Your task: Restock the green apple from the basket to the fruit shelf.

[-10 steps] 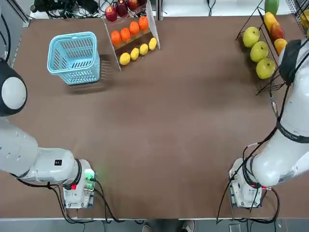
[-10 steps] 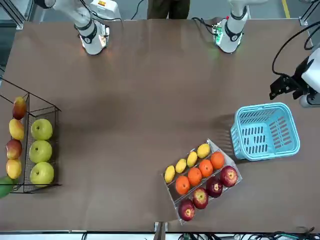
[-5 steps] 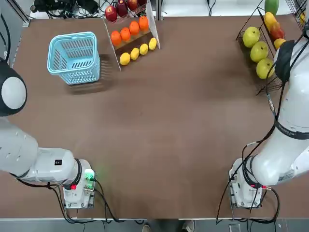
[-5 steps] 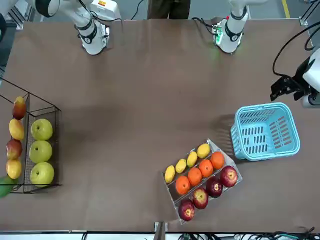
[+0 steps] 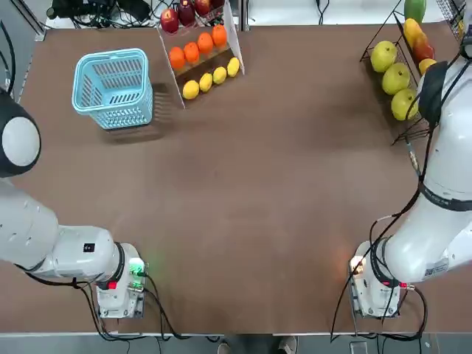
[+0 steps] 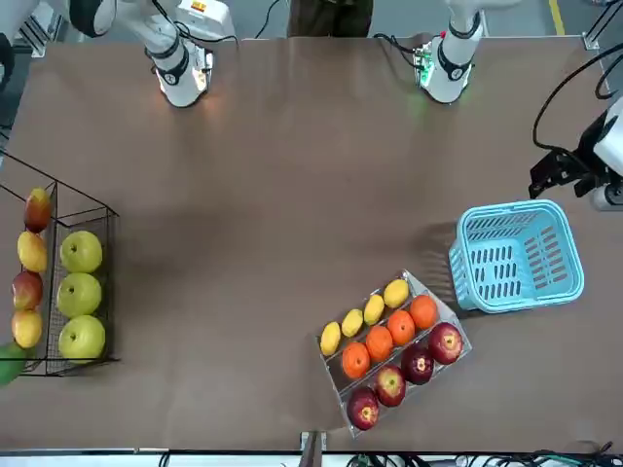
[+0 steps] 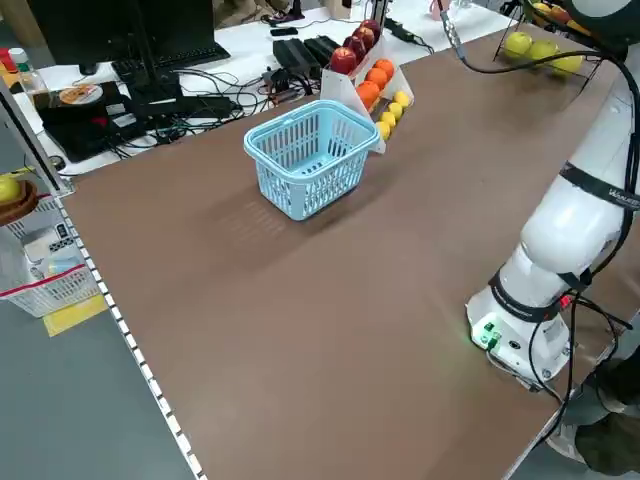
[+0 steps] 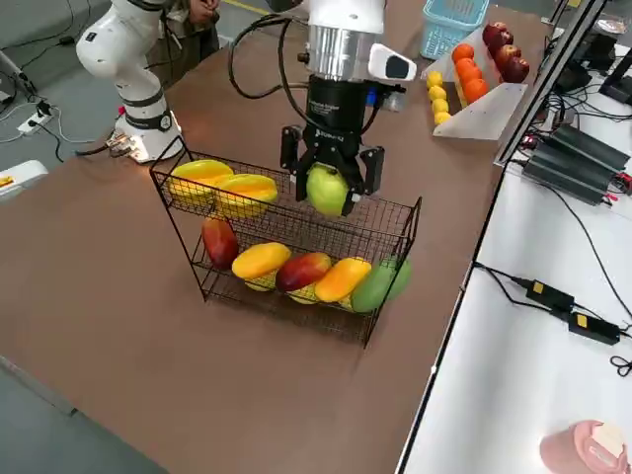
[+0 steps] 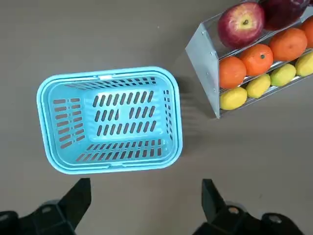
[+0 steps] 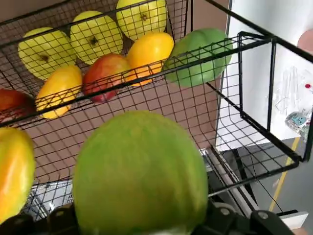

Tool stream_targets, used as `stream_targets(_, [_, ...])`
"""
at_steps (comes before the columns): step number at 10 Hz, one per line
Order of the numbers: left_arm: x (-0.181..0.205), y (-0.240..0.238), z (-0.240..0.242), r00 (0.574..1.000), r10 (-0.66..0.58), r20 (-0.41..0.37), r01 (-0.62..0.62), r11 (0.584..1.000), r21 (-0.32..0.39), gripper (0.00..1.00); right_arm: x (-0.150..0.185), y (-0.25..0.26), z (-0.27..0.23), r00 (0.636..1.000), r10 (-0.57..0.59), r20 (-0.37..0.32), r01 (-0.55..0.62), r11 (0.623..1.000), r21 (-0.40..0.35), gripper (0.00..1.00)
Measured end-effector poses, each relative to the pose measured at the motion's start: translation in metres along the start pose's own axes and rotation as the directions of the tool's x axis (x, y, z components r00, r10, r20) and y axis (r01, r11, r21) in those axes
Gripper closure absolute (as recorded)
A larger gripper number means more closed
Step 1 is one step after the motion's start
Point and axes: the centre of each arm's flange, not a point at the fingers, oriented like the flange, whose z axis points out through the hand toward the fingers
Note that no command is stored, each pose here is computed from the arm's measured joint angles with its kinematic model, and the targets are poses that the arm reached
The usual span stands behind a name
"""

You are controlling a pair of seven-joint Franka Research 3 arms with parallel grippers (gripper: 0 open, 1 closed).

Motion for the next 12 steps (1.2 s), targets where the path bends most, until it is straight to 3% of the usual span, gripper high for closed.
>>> stream_targets(3, [0.0001,0.0000,-0.0001,1.000,0.000,-0.001,0.000,1.000,0.000,0.00,0.0006,0.0005,0.0015,1.000,0.029,0.001,-0.029,1.000,0.000,0.21])
stream_targets(5, [0.0001,-0.0003,-0.0001,1.000,0.000,-0.001,0.000,1.000,0.000,0.00,0.0003,0.0008,0.0005,0.999,0.033,0.002,-0.033,0.999,-0.002,0.01])
stream_targets(9, [0.0012,-0.0013,-0.0009,1.000,-0.002,-0.011,0.002,1.000,-0.001,0.00,-0.0017,0.0005,0.0004,0.999,0.045,0.002,-0.045,0.999,-0.003,0.00])
stream_targets(12, [0.0013,-0.0014,-0.0010,1.000,-0.003,-0.011,0.003,1.000,-0.001,0.00,0.0025,-0.0063,-0.0069,0.975,0.221,-0.022,-0.220,0.974,0.063,0.00])
